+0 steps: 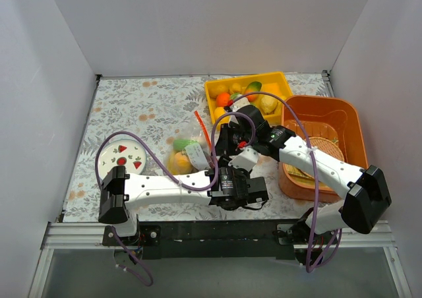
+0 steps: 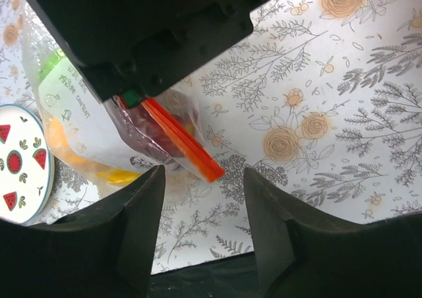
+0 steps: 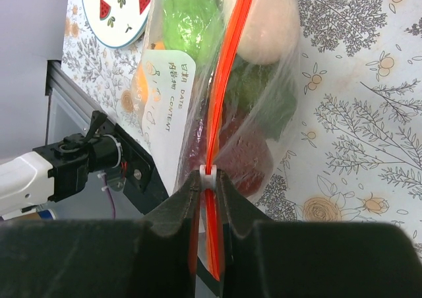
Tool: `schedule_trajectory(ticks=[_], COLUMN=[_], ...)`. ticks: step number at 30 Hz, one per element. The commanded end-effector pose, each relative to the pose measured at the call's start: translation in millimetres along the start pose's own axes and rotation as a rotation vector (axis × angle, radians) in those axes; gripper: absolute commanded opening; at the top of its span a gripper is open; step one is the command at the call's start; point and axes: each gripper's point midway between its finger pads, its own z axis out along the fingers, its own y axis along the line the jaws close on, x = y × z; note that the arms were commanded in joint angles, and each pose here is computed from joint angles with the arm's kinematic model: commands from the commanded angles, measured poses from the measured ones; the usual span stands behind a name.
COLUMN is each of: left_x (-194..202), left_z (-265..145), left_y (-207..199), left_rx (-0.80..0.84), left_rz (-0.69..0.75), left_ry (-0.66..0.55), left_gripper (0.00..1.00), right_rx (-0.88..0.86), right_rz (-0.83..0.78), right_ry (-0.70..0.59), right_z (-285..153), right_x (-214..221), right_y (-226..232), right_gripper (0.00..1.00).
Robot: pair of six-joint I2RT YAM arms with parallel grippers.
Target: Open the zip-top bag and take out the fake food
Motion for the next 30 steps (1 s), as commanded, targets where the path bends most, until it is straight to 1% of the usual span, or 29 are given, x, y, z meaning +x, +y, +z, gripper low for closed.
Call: schedule_trajectory(ticks=[1, 4, 7, 10, 11, 14, 17, 18, 26, 30], left_x=[-23, -27, -27, -25, -24, -22, -21, -19, -7, -8], left_z=[2, 3, 6, 10, 12, 15, 17, 17, 23, 23], left_y=[9, 6, 5, 10, 11, 14, 16, 16, 17, 20], left_rx=[-0.047, -0.038, -0.055, -0.099, -0.107, -0.134, -0.148, -0.150, -0.172, -0.177], left_rz=[-0.022, -0.008, 0.004, 0.020, 0.027, 0.035, 0.041, 0.046, 0.056, 0.040], left_ry=[-0.064, -0.076, -0.076, -0.072, -0.067, -0.065, -0.065, -0.062, -0.038, -0.045], left_gripper=[0.55, 0.57, 0.57, 0.54, 0.51, 0.49, 0.43, 0.40, 0.39, 0.39], right_rx=[-0.059, -0.077, -0.092, -0.103, -0.112, -0.129, -0.129, -0.128, -0.141, -0.141], right_rz=[-0.008, 0.002, 0.011, 0.018, 0.019, 0.026, 0.031, 0.031, 0.034, 0.034], right_ry=[-0.039, -0.031, -0.027, -0.025, -0.024, -0.017, -0.017, -0.018, -0.018, -0.014], right_z=[-11, -12, -14, -16, -17, -19, -20, -20, -23, -23], right_x=[-15, -15, -15, -15, -15, -14, -14, -14, -14, -13], right_y=[23, 28, 32, 35, 37, 41, 41, 41, 45, 44], right_gripper=[0.01, 0.01, 0.01, 0.01, 0.01, 0.01, 0.01, 0.01, 0.01, 0.01])
